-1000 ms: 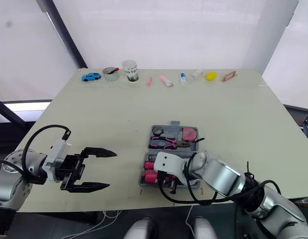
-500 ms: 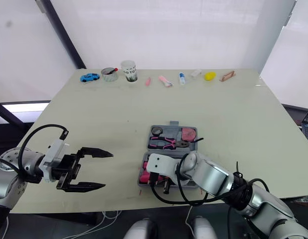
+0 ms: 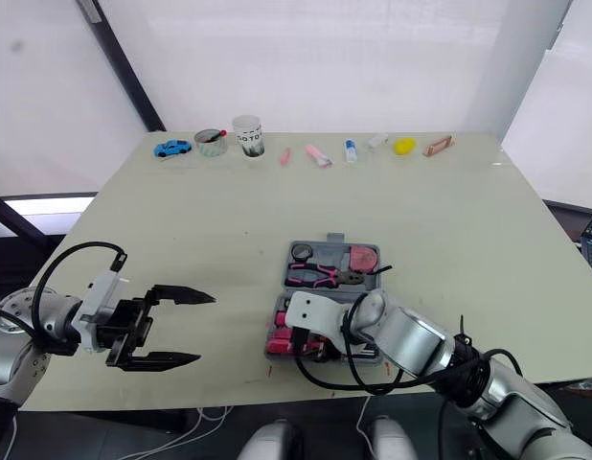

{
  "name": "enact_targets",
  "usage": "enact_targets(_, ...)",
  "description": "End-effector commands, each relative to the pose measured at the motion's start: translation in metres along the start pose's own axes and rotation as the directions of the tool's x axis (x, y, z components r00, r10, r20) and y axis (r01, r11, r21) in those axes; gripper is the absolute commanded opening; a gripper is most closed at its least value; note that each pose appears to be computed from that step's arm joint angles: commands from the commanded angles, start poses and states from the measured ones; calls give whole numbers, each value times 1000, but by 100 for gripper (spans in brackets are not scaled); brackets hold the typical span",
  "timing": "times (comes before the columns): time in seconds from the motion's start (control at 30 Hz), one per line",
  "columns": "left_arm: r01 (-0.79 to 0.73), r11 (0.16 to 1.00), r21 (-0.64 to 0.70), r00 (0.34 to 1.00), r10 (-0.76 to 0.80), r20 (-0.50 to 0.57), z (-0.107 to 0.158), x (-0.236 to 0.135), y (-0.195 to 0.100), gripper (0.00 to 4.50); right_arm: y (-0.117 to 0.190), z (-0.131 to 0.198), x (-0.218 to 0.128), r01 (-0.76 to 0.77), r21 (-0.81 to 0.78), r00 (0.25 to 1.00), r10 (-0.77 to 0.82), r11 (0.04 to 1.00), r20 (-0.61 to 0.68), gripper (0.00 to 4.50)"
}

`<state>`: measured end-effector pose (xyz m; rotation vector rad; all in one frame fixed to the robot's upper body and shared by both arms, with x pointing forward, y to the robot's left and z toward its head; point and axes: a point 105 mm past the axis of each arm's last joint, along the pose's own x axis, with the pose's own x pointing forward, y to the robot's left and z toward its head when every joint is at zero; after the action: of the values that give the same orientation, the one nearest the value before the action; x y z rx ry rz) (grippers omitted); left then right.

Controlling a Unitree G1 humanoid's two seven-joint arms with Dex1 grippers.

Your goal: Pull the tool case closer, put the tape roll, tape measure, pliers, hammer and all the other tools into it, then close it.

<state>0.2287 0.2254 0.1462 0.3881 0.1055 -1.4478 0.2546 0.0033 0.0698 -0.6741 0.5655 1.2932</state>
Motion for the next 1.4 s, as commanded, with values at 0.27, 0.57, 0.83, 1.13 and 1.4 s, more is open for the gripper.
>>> enact_targets(0.27,57,998,28,998,-58,11,2,-1,-4,450,-10,13,-19,-9,38,972,0,999,235,181)
enact_targets(0.57,54,998,33,998,-55,13,1,-1,-2,450,-9,2,-16,-25,31,924,11,999,382,9)
enact_targets(0.83,54,998,35,998,-54,16,0,-1,-2,450,-6,-11,-7,-47,65,916,18,997,400,9)
enact_targets(1.13,53,998,38,998,-53,14,-1,-1,-1,450,-3,-30,2,-60,90,930,23,994,367,9)
enact_targets(1.4,54,998,38,998,-54,15,-1,-1,-2,450,6,-46,10,-85,111,947,45,990,319,9)
